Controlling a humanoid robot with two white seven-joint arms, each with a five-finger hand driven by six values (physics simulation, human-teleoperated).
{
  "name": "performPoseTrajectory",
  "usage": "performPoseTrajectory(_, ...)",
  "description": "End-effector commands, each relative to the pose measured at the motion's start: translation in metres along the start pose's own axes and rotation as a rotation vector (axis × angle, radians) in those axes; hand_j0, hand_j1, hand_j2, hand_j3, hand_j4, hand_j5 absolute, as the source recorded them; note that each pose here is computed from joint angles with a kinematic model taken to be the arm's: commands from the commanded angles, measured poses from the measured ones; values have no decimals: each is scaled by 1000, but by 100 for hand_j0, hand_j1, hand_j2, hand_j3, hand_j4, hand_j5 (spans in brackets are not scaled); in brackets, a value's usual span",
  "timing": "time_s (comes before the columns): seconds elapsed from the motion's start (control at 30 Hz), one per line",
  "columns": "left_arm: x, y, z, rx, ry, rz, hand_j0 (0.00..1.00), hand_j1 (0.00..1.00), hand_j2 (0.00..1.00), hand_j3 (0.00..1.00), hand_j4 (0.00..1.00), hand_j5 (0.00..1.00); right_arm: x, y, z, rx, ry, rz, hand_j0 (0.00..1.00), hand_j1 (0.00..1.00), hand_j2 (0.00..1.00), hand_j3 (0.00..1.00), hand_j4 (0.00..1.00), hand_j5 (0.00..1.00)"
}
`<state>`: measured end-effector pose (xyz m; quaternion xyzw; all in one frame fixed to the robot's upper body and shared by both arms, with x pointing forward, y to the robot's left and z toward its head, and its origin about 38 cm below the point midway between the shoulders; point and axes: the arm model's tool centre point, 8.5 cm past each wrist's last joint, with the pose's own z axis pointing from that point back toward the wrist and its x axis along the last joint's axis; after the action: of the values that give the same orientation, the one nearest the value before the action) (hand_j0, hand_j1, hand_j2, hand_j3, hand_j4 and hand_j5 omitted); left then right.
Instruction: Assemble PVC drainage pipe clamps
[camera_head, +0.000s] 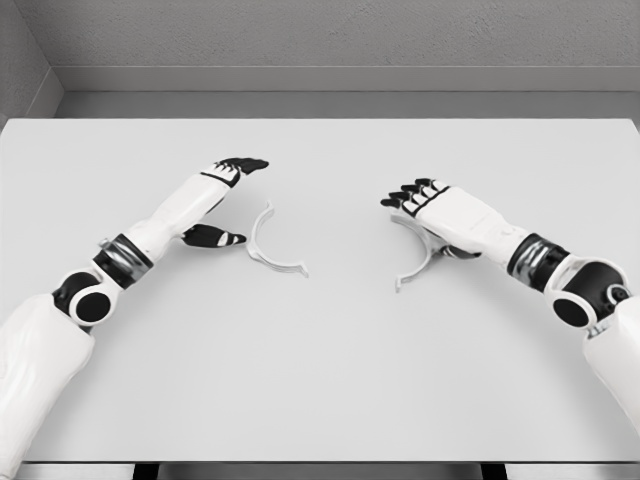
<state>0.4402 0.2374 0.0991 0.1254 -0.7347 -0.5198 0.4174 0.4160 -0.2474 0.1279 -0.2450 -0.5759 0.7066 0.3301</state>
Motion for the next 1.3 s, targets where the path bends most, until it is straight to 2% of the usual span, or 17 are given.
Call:
performPoseTrajectory(0.0, 2, -3, -3, 7, -5, 15, 100, 100, 100, 100, 100, 100, 3, 1, -2, 1, -4, -5, 100, 100, 100, 100, 100, 100)
performPoseTrajectory(0.17, 5, -6, -5, 7, -11, 20, 100, 100, 100, 100, 100, 100, 10, 0, -6, -11, -19, -13, 100, 100, 100, 100, 100, 100)
performPoseTrajectory(0.23, 9, -10, -8, 7, -17, 25, 100, 100, 100, 100, 100, 100, 14, -6, -7, -26, -31, -4, 100, 100, 100, 100, 100, 100)
performPoseTrajectory(0.53, 17, -18, -13, 2, -32, 28, 100, 100, 100, 100, 100, 100, 25, -7, -13, -28, -55, -5, 100, 100, 100, 100, 100, 100)
performPoseTrajectory(0.73, 8, -5, -10, 18, -14, 15, 100, 100, 100, 100, 100, 100, 31, -9, -20, -29, -68, -5, 100, 100, 100, 100, 100, 100)
performPoseTrajectory(0.8, -3, 5, -8, 11, 9, -7, 100, 100, 100, 100, 100, 100, 35, -7, -21, -22, -77, -4, 100, 100, 100, 100, 100, 100)
performPoseTrajectory(0.9, -4, 9, -22, 15, 7, -8, 100, 100, 100, 100, 100, 100, 40, -8, -27, -30, -87, -12, 100, 100, 100, 100, 100, 100)
performPoseTrajectory(1.03, -1, 7, -34, 19, 2, 7, 100, 100, 100, 100, 100, 100, 40, -9, -28, -33, -83, -14, 100, 100, 100, 100, 100, 100)
performPoseTrajectory(1.13, 5, -3, -45, 1, -14, 23, 100, 100, 100, 100, 100, 100, 41, -9, -28, -33, -84, -15, 100, 100, 100, 100, 100, 100)
performPoseTrajectory(1.27, 8, -7, -48, -7, -20, 26, 100, 100, 100, 100, 100, 100, 45, -9, -30, -35, -91, -16, 100, 100, 100, 100, 100, 100)
